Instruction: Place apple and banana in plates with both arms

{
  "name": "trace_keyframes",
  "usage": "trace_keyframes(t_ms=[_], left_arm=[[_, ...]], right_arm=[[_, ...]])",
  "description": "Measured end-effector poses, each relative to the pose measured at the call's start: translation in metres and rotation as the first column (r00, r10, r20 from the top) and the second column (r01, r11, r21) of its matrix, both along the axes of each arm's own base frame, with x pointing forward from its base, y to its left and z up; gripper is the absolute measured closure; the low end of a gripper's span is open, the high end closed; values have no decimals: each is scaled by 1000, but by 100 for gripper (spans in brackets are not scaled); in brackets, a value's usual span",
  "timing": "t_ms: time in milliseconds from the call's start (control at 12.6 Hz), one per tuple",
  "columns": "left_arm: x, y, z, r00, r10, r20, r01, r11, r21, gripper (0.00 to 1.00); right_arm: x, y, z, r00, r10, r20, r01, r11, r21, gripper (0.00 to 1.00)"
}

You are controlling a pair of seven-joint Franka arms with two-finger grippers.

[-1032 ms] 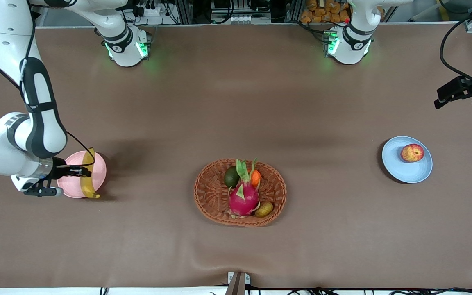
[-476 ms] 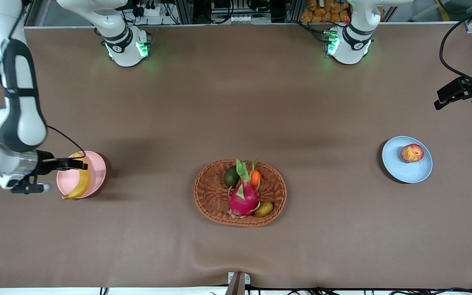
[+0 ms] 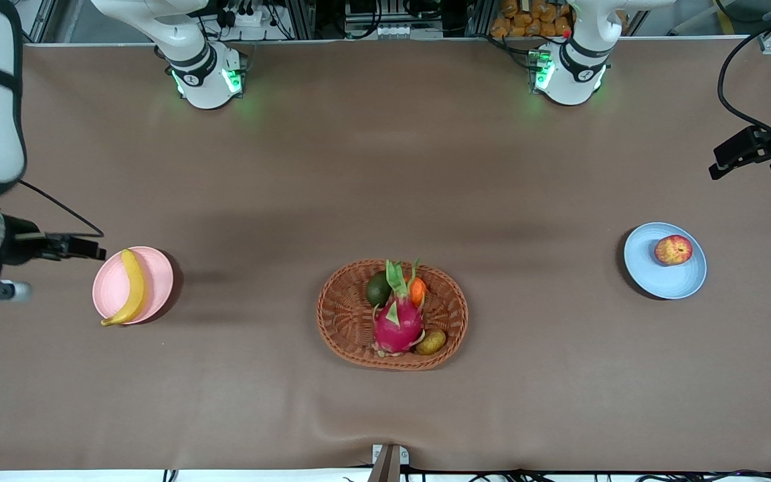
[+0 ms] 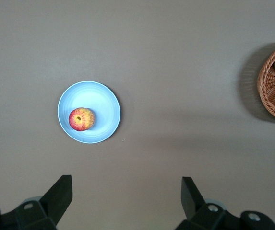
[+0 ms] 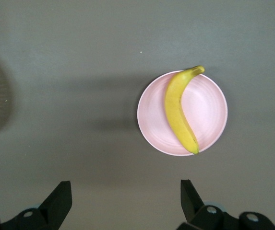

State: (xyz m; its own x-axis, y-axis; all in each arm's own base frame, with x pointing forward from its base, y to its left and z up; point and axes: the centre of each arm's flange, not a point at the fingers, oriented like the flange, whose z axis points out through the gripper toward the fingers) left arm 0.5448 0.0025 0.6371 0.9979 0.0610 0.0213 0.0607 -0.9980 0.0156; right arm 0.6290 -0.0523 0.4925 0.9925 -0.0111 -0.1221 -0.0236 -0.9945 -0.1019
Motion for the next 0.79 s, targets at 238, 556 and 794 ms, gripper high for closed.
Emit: trace_keyframes(t_ms=[238, 556, 794], left_arm=[[0, 0, 0, 1000, 2, 0, -2, 1000, 0, 0], [0, -1, 0, 1000, 1, -1, -1, 1000, 0, 0], [0, -1, -1, 1000, 1, -2, -1, 1000, 0, 0]], right_arm=[[-33, 21, 70, 998, 62, 27, -61, 997, -47, 0], [-74, 16, 127, 997, 64, 40, -62, 997, -53, 0], [-89, 15, 138, 1000, -12, 3, 12, 998, -64, 0]])
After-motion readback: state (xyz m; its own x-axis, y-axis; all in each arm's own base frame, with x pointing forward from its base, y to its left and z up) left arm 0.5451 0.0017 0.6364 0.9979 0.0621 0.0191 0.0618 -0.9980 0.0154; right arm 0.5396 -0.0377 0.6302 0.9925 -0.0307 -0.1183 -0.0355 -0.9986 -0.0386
